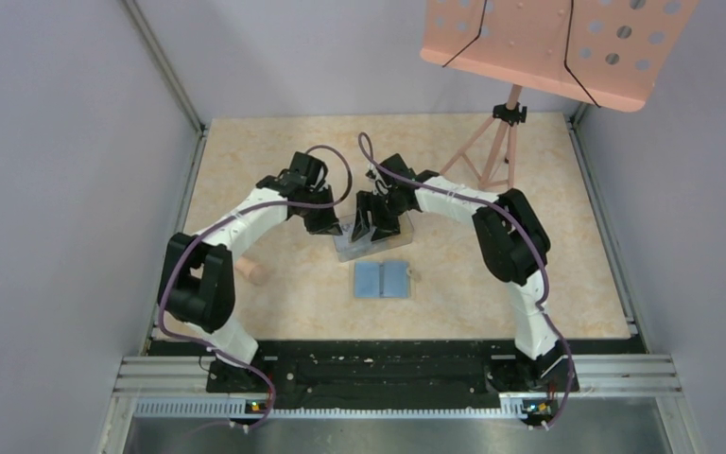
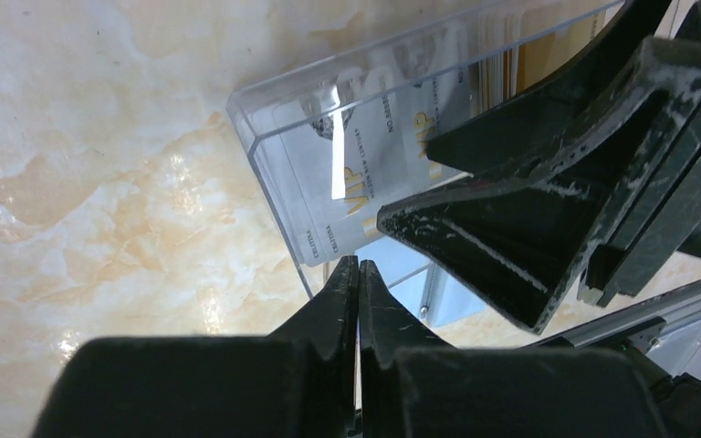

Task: Put the credit cards into the card holder
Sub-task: Pick up the card holder from the storage box.

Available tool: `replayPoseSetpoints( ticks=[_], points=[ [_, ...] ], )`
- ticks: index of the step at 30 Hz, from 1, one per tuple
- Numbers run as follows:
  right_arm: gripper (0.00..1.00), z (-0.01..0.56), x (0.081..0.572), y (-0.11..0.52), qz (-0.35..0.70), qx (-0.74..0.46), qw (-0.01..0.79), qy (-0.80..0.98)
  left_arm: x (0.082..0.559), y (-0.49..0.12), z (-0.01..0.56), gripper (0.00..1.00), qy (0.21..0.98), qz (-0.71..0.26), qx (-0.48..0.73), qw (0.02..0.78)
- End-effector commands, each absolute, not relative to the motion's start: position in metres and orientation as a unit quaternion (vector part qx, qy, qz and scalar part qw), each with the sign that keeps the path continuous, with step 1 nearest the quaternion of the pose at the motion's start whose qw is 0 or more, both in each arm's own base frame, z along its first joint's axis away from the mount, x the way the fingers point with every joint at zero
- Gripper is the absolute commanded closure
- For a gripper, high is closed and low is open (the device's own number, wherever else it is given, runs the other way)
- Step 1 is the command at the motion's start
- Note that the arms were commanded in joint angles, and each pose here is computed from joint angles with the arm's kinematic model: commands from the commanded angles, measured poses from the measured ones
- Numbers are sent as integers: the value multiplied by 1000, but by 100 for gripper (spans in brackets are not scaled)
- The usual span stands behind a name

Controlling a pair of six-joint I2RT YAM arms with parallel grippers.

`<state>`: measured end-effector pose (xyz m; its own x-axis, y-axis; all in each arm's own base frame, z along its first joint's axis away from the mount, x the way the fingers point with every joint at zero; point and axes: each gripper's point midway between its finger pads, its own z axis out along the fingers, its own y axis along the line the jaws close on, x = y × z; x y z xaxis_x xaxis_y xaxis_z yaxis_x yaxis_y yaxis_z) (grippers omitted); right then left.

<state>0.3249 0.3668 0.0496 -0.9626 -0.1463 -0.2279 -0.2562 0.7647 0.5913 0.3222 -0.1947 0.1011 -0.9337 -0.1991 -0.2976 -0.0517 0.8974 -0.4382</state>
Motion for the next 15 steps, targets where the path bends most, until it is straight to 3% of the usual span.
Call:
replayPoseSetpoints(
  ticks=[1,15],
  points=[
    [37,69,331,370,349,-102,103,926,342,-196,103,100,961,-194,-46,191],
    [43,54,332,364,350,-83,83,929,344,-191,80,100,982,-99,18,158]
  ],
)
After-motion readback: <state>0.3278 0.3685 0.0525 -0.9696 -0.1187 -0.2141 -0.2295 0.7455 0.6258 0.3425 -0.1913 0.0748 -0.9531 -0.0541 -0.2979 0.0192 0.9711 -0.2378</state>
